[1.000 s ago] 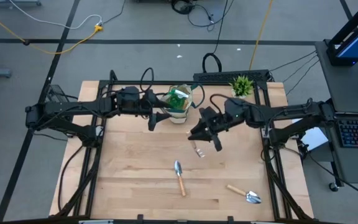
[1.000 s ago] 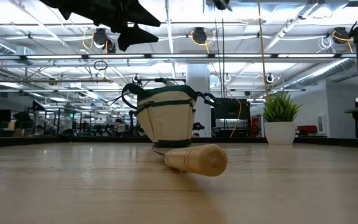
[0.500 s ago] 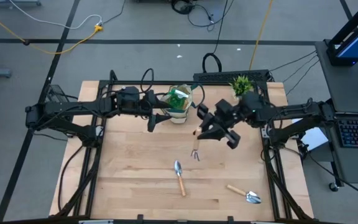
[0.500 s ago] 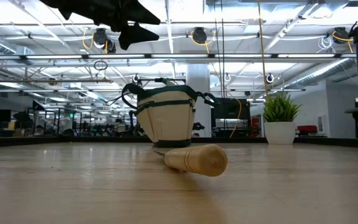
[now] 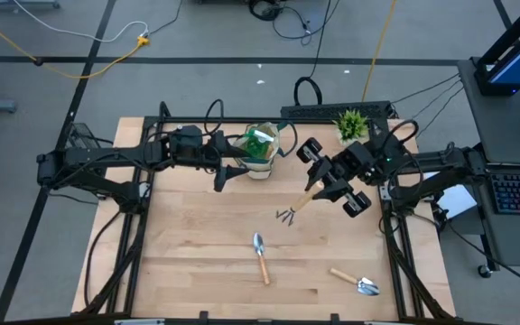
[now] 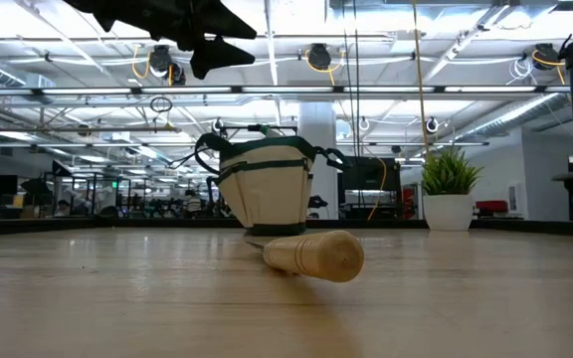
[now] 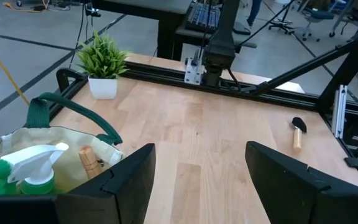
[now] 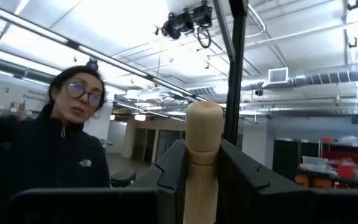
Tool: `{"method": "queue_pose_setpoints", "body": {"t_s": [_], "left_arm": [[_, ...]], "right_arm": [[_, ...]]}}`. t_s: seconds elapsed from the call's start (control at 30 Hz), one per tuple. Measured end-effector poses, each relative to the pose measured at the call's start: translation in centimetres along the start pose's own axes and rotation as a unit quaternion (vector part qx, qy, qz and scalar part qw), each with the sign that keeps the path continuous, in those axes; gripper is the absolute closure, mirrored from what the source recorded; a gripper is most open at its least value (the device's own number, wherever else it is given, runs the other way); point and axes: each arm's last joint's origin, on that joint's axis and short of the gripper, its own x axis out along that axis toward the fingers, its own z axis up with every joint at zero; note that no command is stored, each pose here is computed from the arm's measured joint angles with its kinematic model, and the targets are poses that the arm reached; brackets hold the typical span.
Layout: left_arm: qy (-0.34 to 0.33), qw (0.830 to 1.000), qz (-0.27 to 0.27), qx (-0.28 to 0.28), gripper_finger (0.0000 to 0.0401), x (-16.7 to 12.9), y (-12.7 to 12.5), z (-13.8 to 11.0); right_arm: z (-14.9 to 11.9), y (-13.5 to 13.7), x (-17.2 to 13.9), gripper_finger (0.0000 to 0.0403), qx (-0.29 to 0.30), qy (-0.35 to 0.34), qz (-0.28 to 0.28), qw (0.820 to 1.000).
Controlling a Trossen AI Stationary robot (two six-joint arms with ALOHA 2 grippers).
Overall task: Pick & Place Garden tools in Gardening bag
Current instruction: Put the brown hand rake into the gardening bag
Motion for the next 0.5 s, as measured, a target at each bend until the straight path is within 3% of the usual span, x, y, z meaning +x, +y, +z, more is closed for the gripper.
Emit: {"method": "queue_pose_setpoints", "body": {"t_s": [0.33,0.5], "left_arm": [[0.0,1.0,0.0,0.0,0.0144,0.0,0.0,0.0],[-0.003,1.0,0.0,0.0,0.0144,0.0,-0.01,0.06]], "right_arm": [[0.0,0.0,0.0,0.0344,-0.002,0.0,0.0,1.0],[0.06,-0.31,-0.01,0.0344,-0.01,-0.015,-0.054,0.998]]}}
